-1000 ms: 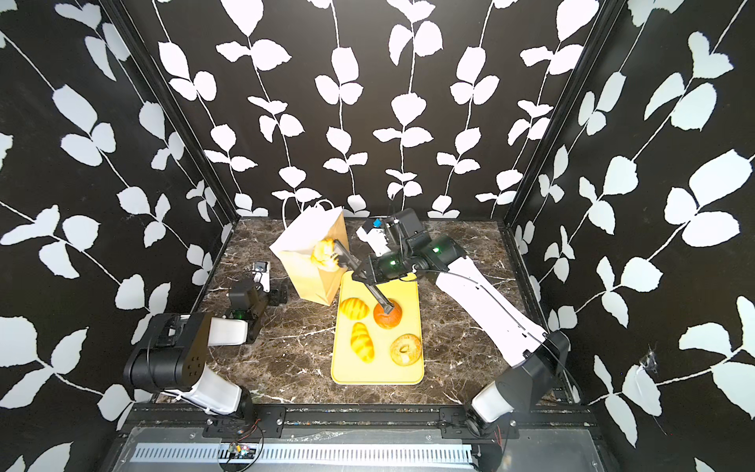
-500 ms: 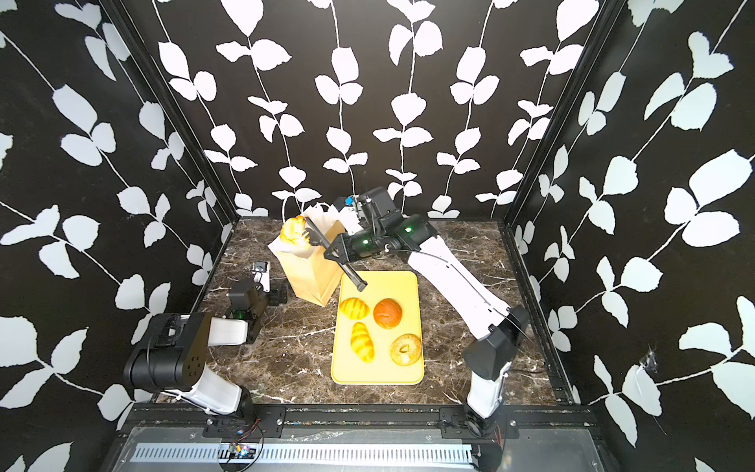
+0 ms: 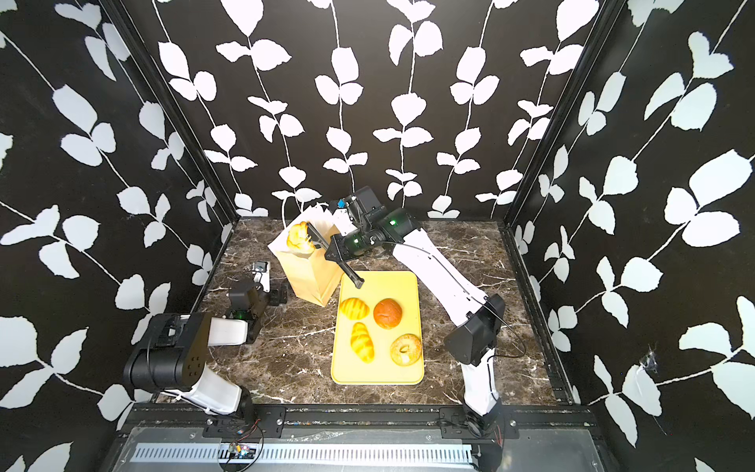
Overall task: Pack bread into a paper bag
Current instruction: Place the fake bread in the paper bag.
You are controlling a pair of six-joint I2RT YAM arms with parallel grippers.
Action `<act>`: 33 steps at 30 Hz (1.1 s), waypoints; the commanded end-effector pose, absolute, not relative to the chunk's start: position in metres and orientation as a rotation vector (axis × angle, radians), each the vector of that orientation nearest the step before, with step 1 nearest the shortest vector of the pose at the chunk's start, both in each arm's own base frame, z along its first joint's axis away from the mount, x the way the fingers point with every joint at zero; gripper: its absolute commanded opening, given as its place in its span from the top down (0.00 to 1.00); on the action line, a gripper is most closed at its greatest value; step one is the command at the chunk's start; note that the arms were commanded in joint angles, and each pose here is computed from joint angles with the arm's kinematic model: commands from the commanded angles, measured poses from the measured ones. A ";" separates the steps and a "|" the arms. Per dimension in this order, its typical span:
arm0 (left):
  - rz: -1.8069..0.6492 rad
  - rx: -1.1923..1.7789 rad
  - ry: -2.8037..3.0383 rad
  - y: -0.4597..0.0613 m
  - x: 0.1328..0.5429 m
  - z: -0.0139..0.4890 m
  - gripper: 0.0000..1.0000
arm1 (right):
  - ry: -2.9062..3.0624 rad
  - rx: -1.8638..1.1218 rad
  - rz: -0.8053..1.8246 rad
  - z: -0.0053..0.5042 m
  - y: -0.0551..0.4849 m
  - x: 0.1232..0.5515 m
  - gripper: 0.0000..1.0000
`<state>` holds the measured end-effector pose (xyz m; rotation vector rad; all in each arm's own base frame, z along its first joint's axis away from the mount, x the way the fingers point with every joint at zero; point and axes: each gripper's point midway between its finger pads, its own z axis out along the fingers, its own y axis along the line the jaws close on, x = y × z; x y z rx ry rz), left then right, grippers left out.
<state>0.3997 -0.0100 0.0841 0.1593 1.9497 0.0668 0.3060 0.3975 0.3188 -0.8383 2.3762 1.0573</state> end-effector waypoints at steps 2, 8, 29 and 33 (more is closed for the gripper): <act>0.068 0.163 1.921 -0.011 0.403 0.095 0.02 | 2.290 -0.855 1.052 0.343 0.399 0.306 0.83; 0.069 0.165 1.921 -0.011 0.403 0.095 0.01 | 2.287 -0.858 1.067 0.343 0.400 0.305 0.75; 0.069 0.164 1.922 -0.011 0.403 0.095 0.02 | 2.184 -0.809 1.139 0.404 0.370 0.265 0.74; 0.069 0.165 1.920 -0.011 0.403 0.095 0.02 | 2.263 -0.744 1.068 0.384 0.342 0.250 0.74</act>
